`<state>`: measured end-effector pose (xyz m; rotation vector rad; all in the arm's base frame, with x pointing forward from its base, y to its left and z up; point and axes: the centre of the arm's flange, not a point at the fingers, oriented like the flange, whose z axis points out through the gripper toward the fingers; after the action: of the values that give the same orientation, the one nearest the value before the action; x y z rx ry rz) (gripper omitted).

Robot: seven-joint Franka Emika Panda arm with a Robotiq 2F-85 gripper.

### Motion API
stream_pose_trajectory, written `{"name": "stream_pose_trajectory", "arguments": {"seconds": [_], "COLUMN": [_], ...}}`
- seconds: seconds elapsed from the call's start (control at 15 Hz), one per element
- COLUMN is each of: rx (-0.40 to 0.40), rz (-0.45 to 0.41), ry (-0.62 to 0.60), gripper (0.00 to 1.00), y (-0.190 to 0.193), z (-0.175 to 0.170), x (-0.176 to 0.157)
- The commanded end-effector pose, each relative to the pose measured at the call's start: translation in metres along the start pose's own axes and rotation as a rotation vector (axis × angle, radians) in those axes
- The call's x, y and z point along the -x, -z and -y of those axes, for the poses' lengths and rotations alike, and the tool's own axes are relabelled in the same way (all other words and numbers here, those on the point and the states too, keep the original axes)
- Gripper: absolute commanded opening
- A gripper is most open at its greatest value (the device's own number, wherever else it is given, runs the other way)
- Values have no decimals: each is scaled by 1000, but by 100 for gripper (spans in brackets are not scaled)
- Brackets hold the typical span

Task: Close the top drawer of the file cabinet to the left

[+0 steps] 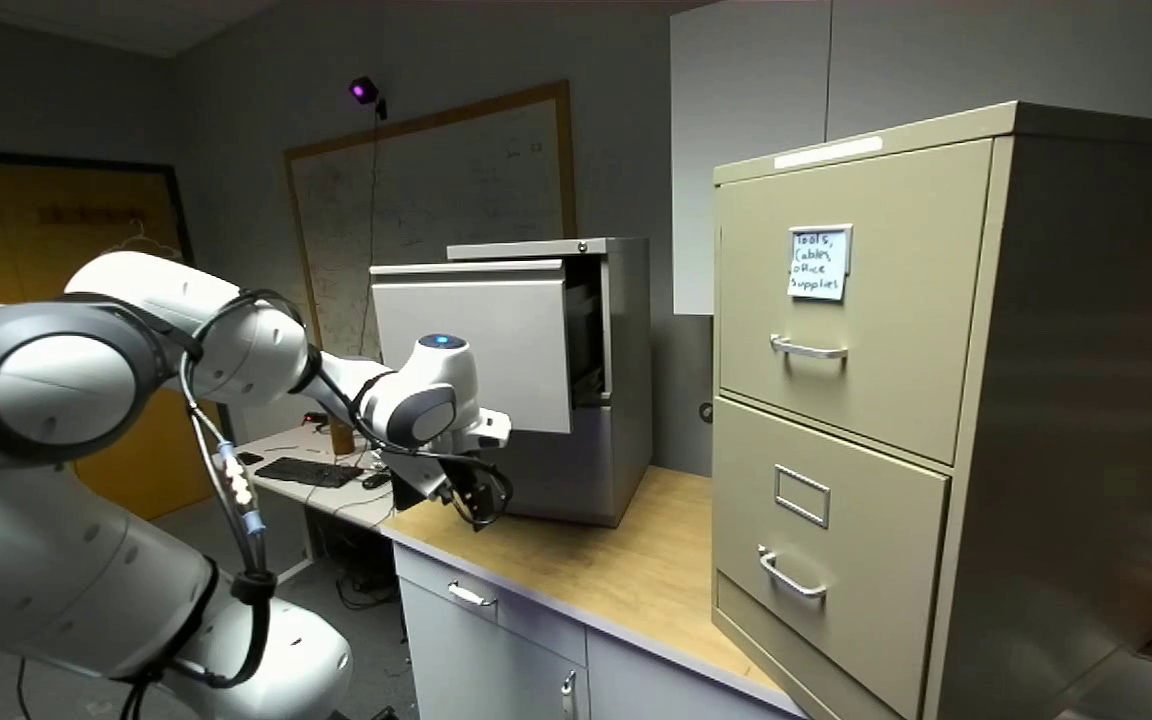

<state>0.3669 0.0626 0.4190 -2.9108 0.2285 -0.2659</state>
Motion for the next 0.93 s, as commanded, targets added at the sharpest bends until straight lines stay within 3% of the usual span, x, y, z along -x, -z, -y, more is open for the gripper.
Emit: {"name": "stream_pose_trajectory", "arguments": {"seconds": [0.0, 0.4, 0.8, 0.87], "rx": [1, 3, 37, 33], "rz": [-1, -80, -226, -260], "ry": [-11, -9, 44, 53], "gripper": [100, 100, 100, 83], "y": [5, 40, 97, 110], "z": [-3, -4, 3, 5], "x": [-4, -4, -2, -2]}}
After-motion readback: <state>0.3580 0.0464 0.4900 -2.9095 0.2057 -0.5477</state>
